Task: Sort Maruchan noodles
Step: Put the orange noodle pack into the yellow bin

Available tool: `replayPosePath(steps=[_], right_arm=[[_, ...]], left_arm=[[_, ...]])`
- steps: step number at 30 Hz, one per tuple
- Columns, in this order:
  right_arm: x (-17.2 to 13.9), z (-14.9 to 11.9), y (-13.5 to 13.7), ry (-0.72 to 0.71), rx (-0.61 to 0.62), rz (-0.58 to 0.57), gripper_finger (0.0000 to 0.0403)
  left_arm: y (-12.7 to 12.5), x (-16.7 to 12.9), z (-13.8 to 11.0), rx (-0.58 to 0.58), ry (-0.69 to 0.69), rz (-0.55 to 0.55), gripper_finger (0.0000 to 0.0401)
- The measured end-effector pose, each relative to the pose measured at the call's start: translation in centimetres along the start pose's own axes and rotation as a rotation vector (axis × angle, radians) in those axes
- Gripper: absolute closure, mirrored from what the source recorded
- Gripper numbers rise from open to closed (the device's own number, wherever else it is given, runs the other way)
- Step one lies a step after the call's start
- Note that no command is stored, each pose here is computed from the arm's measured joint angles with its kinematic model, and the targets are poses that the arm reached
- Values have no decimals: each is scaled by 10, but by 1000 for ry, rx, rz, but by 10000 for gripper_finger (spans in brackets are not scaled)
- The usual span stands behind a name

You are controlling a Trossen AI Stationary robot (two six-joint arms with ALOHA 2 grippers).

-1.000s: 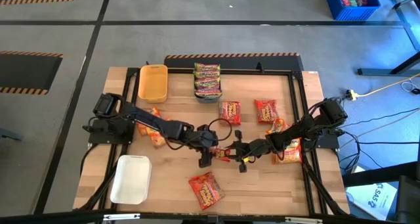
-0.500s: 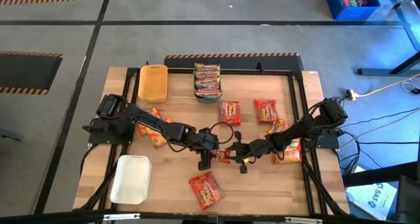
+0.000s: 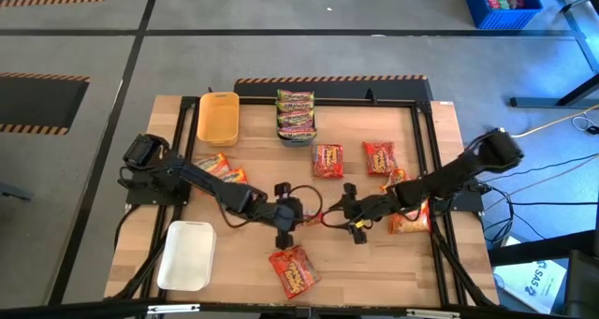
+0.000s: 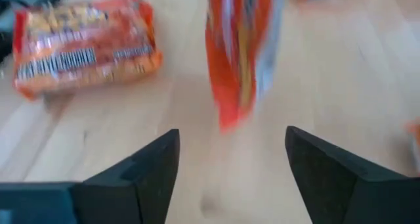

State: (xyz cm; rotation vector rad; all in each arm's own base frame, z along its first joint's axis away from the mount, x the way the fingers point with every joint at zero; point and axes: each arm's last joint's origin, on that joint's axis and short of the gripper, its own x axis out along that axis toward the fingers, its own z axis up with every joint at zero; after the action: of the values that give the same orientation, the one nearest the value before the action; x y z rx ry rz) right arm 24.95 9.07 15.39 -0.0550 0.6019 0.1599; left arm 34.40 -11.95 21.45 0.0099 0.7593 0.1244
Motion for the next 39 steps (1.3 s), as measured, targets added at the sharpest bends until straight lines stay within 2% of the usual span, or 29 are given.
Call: replayPosePath(steps=[4,7,10,15,20,25,28,31,35,39], right_arm=[[-16,-3,-3,11,10,-9,142],[-20,-10,-5,-66,0,-16,141],[-21,-16,-7,-216,4,-38,141],[-23,-21,-8,-374,13,-37,141],[-17,-20,-8,-378,3,-58,141],[-14,0,-9,-481,-37,-94,141],[-13,18,-18,-544,-56,-141,141],[-12,37,-30,-598,-78,-176,141],[-13,57,-46,-648,-120,-202,141],[-13,63,-57,-672,-152,-146,141]], left_arm=[[-13,-15,-5,15,-75,40,280],[-18,-16,-16,15,-138,94,280],[-19,-11,-28,-3,-229,138,280],[-14,-6,-44,-37,-426,99,280],[-4,-15,-56,-72,-689,56,280],[9,-24,-59,-53,-867,14,280],[19,-26,-53,-45,-929,53,280],[31,-25,-48,-52,-967,96,280],[45,-24,-40,-42,-1028,68,280],[57,-21,-37,-47,-1039,92,280]])
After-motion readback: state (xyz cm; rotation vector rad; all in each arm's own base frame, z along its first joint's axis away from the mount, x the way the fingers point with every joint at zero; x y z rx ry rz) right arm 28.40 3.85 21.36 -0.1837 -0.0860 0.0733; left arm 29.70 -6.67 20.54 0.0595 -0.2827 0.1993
